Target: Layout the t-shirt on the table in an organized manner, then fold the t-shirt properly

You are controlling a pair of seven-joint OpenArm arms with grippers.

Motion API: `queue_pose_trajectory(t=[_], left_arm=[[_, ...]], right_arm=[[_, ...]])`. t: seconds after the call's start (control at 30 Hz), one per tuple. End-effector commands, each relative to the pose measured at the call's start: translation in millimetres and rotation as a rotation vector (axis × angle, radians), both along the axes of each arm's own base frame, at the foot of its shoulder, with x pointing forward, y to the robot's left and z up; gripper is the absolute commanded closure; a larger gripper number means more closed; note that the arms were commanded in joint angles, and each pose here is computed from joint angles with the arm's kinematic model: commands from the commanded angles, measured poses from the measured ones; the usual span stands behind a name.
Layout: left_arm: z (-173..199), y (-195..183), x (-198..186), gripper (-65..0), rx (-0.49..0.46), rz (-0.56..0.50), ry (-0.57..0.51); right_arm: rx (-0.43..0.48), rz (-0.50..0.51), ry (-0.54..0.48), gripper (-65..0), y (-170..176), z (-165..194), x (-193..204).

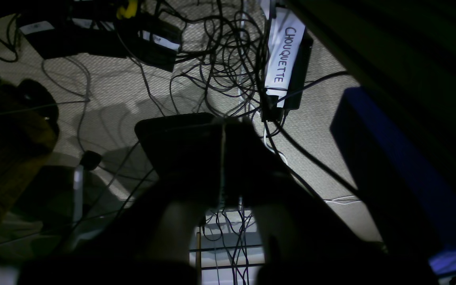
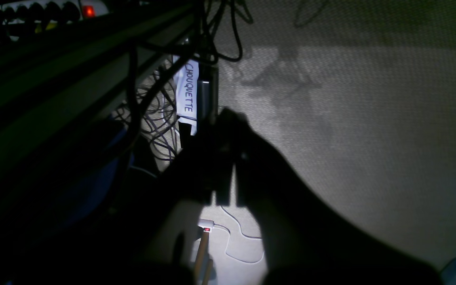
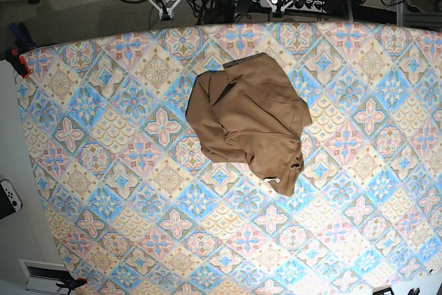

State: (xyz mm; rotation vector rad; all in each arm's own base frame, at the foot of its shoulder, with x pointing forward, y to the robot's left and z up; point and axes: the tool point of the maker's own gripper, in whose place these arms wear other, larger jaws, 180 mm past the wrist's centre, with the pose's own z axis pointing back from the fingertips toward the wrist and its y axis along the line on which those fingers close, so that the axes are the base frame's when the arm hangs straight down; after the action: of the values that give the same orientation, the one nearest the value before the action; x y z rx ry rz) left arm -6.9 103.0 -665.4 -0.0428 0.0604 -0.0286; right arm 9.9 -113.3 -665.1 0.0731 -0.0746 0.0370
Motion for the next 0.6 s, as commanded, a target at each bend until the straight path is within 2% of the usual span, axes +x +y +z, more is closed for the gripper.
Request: queue_pose_trajectory(t=[0.0,0.57], left_arm=[[0.1,-0.8,-1.3,-0.1,-0.002,-0.008,0.005],[0.2,-5.0,-1.3,-0.3,-0.008,-0.006,0.000]], right_arm=[[0.002,-0.004,-0.007,-0.1,-1.7,0.1,3.0],[0.002,-0.004,-0.013,-0.4,-1.6,0.2,4.1]])
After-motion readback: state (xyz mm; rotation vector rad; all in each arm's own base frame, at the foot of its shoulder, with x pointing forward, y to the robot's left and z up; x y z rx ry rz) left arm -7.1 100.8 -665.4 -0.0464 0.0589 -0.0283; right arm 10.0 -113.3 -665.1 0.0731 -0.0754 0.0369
